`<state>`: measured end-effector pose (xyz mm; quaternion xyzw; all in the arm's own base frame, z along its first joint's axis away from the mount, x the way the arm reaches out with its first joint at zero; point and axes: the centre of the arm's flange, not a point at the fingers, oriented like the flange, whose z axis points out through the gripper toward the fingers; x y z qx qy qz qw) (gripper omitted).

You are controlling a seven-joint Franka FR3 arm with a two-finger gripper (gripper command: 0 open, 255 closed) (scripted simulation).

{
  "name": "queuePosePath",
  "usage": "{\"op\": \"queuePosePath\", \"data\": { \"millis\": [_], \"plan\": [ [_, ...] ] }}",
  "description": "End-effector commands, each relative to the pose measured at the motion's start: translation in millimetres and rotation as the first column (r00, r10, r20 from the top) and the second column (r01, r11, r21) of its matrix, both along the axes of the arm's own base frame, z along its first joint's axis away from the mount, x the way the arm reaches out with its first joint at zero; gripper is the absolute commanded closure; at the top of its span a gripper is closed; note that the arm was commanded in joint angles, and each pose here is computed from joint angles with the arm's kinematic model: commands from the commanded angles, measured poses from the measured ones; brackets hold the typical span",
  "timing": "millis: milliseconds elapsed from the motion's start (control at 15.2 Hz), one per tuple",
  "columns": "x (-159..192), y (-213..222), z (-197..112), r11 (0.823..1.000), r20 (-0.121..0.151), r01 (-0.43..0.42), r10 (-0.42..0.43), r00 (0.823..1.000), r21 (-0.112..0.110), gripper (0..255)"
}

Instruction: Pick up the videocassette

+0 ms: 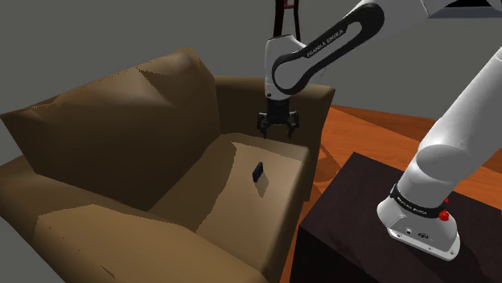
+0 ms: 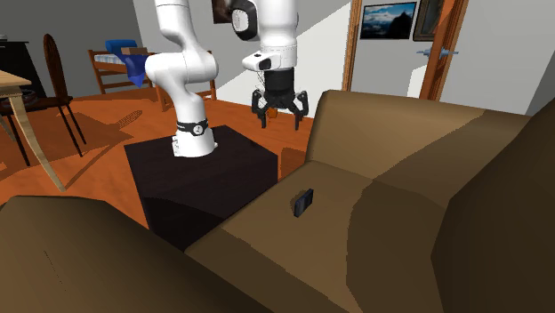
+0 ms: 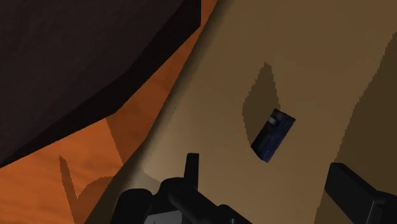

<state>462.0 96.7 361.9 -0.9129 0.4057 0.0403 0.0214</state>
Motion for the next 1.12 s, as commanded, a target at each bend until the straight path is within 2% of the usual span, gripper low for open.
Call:
{"op": "queuePosePath", "data": {
  "millis": [0, 198, 396, 792, 1056],
  "plan": [
    [18, 3, -20, 0.998, -0.01, 0.067, -0.067, 0.998, -0.007, 0],
    [41, 4, -54, 0.987, -0.025, 0.159, -0.16, 0.987, -0.02, 0],
    [63, 2, -88, 0.967, -0.039, 0.251, -0.252, 0.967, -0.035, 0],
    [104, -7, -155, 0.905, -0.063, 0.42, -0.424, 0.903, -0.066, 0],
    [104, -7, -176, 0.905, -0.063, 0.42, -0.424, 0.903, -0.066, 0]
  ]
}}
